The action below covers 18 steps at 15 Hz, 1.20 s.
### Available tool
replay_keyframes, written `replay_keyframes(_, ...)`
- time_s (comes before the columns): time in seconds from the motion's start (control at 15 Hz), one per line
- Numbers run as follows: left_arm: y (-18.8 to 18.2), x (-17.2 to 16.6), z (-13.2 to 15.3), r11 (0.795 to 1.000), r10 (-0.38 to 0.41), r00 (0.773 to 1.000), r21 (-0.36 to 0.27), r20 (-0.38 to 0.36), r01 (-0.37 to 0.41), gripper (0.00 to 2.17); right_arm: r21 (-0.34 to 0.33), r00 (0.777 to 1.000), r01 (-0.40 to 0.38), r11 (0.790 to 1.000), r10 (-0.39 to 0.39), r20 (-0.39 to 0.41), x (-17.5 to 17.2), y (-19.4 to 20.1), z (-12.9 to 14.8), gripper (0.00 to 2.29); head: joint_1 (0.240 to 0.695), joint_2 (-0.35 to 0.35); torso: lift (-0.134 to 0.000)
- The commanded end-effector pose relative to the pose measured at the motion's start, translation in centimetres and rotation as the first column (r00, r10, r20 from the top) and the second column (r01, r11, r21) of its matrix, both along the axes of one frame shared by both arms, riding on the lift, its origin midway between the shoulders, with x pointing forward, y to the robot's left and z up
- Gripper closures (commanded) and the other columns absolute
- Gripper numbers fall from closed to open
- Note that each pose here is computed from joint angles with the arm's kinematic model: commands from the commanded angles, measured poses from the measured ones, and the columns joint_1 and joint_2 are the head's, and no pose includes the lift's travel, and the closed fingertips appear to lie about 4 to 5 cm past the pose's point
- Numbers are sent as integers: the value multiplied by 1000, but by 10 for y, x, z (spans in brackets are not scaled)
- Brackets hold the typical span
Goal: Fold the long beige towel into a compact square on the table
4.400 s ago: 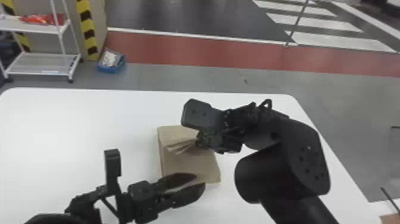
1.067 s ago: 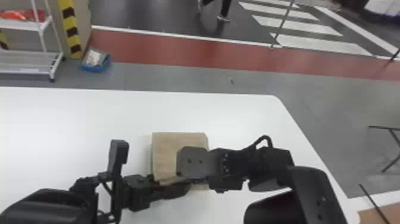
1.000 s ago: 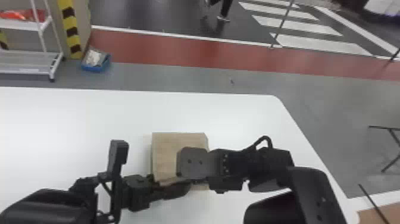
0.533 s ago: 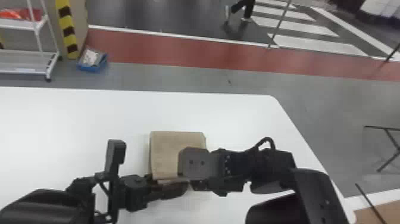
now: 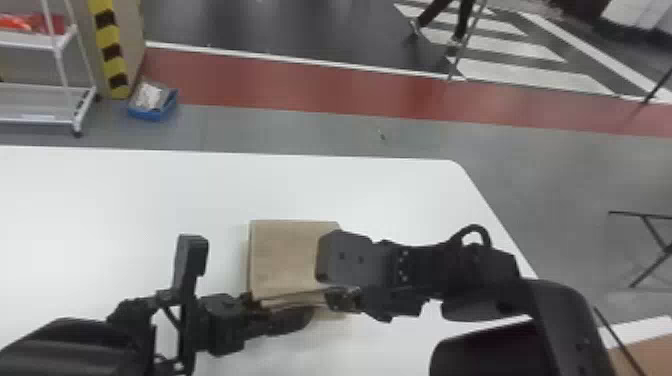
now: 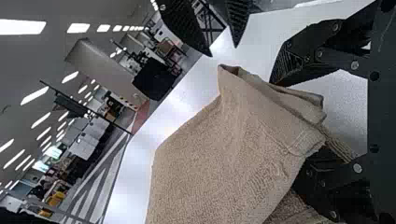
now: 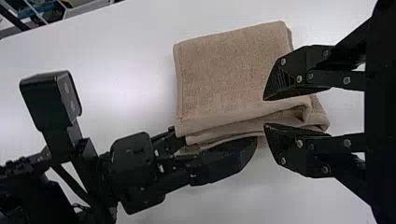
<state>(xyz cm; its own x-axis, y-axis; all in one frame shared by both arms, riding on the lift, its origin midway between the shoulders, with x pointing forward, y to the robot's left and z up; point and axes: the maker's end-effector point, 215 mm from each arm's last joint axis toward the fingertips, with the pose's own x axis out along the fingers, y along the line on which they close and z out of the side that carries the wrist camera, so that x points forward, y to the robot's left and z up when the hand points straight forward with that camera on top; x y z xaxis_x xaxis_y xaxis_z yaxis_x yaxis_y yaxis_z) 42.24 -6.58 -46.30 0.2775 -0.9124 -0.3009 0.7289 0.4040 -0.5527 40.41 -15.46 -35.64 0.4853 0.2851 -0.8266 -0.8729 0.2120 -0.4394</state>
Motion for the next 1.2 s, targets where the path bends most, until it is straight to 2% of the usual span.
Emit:
replay_keyframes(0.0,-1,-1,0,1000,-2,1000,-1,-2,2,603,56,997,76,996,-76,11,19,-13,16,836,695,-292,-124)
replay_keyframes(0.13,-1,-1,0,1000,-3,1000,-2,-2,3,603,71,993,119,990,-119,-3,31,-22,13,842,695,-300,-124)
replay_keyframes(0.2,-1,-1,0,1000,-3,1000,1,1,3,603,62,992,127,990,-127,-12,33,-26,7,977,695,-304,-124)
replay_keyframes(0.27,-1,-1,0,1000,-3,1000,0,-2,3,603,44,990,138,989,-137,-22,34,-31,-1,1298,695,-307,-124)
replay_keyframes(0.33,0,0,0,1000,-1,1000,1,1,1,603,26,989,147,989,-146,-33,33,-36,-9,1470,695,-313,-124)
replay_keyframes(0.47,1,0,0,1000,-1,1000,-1,1,1,603,6,989,144,990,-144,-40,29,-38,-17,1595,695,-321,-124)
replay_keyframes(1.13,4,1,2,1000,-3,1000,1,2,3,589,-41,987,114,993,-118,-111,11,-27,-58,1595,695,-326,-124)
